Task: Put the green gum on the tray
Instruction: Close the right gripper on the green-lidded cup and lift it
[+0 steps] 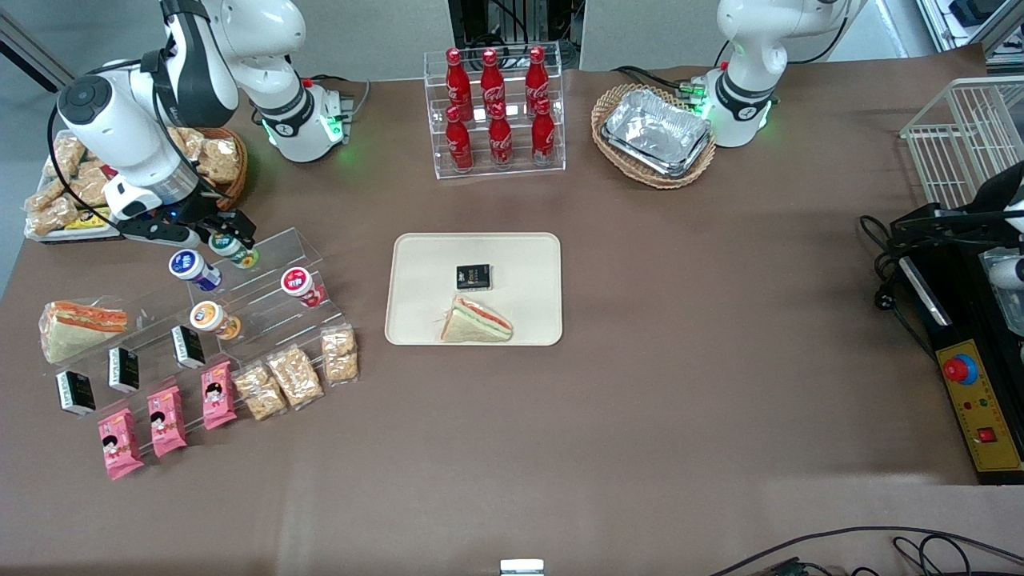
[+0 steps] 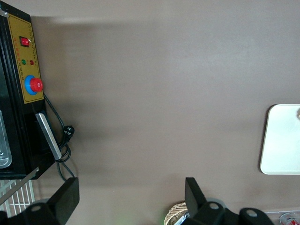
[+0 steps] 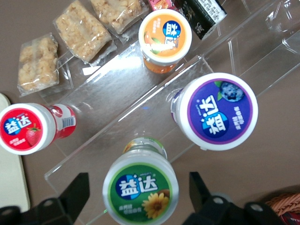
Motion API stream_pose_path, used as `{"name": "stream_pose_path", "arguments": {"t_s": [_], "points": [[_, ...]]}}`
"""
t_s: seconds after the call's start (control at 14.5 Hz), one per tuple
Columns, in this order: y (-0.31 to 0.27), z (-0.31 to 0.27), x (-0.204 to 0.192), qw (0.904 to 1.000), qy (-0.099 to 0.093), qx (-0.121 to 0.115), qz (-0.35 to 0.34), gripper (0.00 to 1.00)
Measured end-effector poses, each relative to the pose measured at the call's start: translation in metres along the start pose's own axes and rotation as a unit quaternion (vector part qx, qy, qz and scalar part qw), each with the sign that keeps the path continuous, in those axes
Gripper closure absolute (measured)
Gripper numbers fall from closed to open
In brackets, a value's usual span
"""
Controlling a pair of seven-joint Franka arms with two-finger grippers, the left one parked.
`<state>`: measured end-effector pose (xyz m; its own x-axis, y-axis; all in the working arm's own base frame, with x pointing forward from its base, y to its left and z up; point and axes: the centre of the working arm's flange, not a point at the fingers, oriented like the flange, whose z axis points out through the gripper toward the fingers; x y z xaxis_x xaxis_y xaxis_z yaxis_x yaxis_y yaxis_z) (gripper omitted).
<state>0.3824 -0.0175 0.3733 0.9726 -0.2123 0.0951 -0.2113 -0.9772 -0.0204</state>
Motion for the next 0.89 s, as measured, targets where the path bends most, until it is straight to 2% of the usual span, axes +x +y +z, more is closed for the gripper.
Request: {"name": "stream_pose_path", "arguments": {"t_s": [0.14, 0.21, 0.28, 0.41, 0.89], "points": [[0.0, 0.0014, 0.0001, 1.0, -0.001, 0.0, 0.0, 0.22], [0.0001, 0.0021, 0.0003, 1.0, -0.002, 0.0, 0.002, 0.27], [0.0001, 0.0024, 0.0003, 1.0, -0.002, 0.0, 0.003, 0.27], [0.0002, 0.0023, 0.0005, 1.0, -0.002, 0.0, 0.005, 0.39], [-0.0001, -0.0022, 0.0037, 0.9995, 0.001, 0.0, 0.03, 0.41]]}}
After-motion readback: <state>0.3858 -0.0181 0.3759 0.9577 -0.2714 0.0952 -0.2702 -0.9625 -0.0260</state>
